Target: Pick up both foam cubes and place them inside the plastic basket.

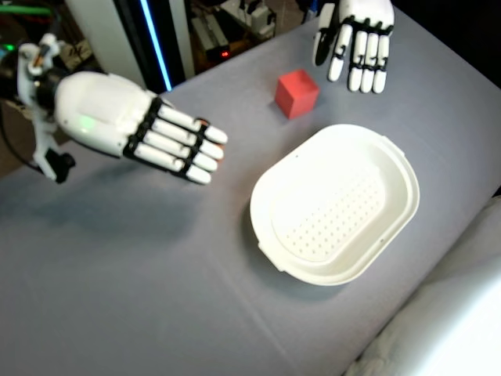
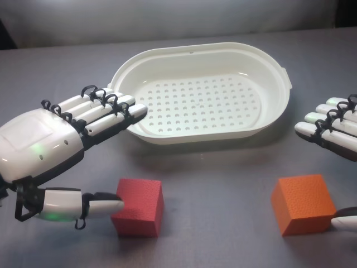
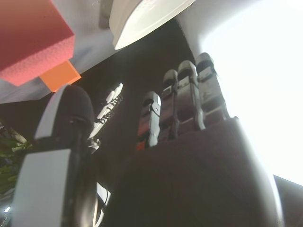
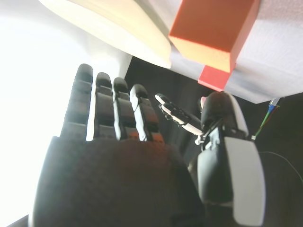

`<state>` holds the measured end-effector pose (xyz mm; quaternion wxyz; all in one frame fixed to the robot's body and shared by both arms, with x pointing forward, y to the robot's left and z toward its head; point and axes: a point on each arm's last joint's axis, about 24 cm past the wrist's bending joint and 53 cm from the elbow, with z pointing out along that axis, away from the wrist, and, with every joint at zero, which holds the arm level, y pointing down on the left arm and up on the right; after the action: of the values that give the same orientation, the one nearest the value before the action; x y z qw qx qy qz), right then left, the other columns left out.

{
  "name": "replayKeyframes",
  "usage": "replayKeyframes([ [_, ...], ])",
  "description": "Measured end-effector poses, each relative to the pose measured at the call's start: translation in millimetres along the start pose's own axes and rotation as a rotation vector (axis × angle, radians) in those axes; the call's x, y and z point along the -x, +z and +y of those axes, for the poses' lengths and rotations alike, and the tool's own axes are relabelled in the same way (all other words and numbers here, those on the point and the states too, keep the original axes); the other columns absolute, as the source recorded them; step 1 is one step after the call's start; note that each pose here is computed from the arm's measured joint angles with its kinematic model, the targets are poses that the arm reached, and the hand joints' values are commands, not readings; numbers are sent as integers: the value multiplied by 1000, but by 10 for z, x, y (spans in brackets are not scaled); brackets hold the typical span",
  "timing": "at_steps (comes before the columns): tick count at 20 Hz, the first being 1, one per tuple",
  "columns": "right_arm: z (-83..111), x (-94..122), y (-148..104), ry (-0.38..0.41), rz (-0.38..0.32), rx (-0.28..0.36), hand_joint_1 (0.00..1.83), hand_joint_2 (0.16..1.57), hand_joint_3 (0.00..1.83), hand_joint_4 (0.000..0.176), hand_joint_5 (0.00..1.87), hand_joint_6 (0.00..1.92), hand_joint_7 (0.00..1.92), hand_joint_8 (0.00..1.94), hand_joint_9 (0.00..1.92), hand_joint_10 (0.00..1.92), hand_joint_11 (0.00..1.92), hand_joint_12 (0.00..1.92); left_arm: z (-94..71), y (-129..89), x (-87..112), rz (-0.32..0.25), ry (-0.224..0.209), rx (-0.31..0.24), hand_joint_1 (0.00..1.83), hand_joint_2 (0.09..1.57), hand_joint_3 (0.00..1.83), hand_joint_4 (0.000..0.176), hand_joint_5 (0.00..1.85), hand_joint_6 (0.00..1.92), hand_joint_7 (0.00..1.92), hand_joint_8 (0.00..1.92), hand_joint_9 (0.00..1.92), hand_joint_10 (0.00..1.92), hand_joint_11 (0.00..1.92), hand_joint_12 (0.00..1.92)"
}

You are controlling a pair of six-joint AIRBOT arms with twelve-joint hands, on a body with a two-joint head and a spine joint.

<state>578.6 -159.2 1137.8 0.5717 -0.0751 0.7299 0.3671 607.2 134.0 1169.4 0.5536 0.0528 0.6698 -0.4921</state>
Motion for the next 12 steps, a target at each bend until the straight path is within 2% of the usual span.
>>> replayKeyframes([
  [2, 0, -8, 3, -1, 2, 1, 486, 1100, 5, 0, 0, 0, 0, 0, 0, 0, 0, 0, -7, 1, -11, 5, -1, -3, 504, 1031, 12, 44, 0, 0, 0, 0, 0, 0, 0, 0],
  [4, -23, -13, 12, -1, 3, -1, 484, 1083, 0, 0, 0, 0, 0, 0, 0, 0, 0, 0, -2, 0, -28, 12, -1, -1, 521, 1005, 0, 56, 0, 0, 0, 0, 0, 0, 0, 0],
  [8, -119, -164, 83, 58, 35, -14, 441, 1054, 0, 0, 0, 0, 0, 0, 0, 0, 0, 0, 58, 61, -175, 60, -36, 5, 569, 951, 0, 26, 0, 0, 0, 0, 0, 0, 0, 0],
  [10, -177, -299, 133, 84, 67, -25, 497, 1033, 0, 0, 0, 0, 0, 0, 0, 0, 0, 0, 90, 97, -341, 104, -48, 13, 580, 953, 0, 35, 0, 0, 0, 0, 16, 6, 4, 2],
  [11, -200, -385, 192, 93, 89, -32, 528, 1022, 0, 0, 0, 0, 0, 0, 0, 0, 0, 0, 130, 127, -453, 133, -62, 21, 621, 911, 34, 30, 0, 0, 19, 4, 63, 30, 0, 283],
  [12, -198, -403, 225, 99, 91, -31, 539, 1020, 0, 0, 0, 0, 0, 0, 0, 0, 0, 0, 155, 133, -492, 145, -67, 26, 647, 911, 19, 34, 0, 0, 9, 8, 78, 27, 0, 529],
])
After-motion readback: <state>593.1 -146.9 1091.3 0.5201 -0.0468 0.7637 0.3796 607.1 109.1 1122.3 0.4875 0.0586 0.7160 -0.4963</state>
